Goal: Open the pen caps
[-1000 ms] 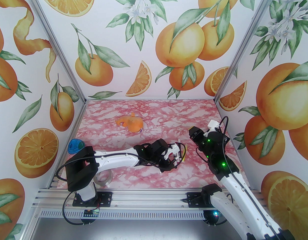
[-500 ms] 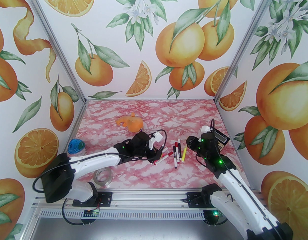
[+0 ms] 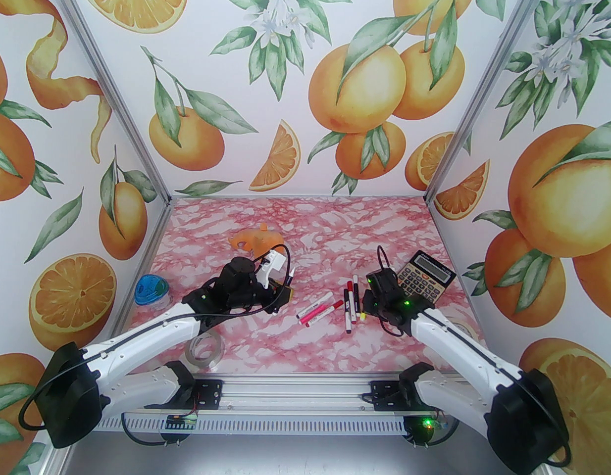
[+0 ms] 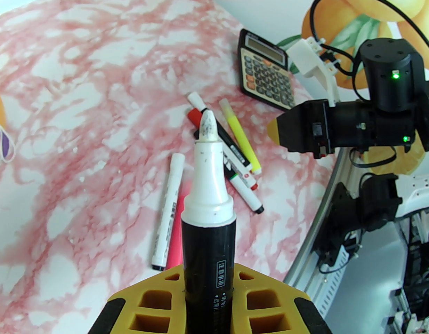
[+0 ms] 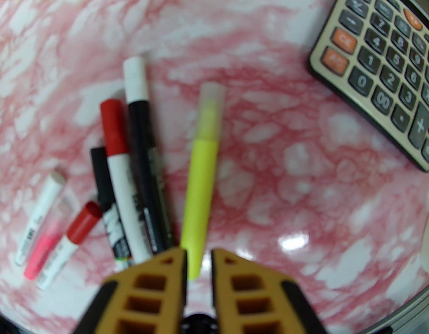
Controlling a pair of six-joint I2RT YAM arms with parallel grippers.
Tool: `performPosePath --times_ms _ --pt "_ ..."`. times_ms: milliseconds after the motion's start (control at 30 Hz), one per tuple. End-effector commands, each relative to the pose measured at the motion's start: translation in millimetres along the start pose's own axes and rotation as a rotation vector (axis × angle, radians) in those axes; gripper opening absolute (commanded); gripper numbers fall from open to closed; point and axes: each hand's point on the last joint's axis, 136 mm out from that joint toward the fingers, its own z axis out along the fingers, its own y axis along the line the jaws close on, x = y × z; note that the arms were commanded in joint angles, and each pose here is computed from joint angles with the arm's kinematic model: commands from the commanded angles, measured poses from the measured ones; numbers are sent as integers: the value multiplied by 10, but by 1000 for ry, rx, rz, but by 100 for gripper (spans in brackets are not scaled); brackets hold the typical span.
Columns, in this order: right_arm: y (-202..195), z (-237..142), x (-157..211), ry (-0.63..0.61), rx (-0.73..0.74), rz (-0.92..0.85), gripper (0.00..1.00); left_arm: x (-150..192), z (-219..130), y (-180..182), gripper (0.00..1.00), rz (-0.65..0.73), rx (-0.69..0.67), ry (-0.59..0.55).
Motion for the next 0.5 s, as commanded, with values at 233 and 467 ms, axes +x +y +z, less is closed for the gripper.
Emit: performPosePath --times_ms 233,467 --pt "447 62 -342 -19 -79 -104 10 65 -29 216 0 -50 -35 13" --pt "840 183 -484 4 -104 -155 11 168 -8 426 0 -91 -126 64"
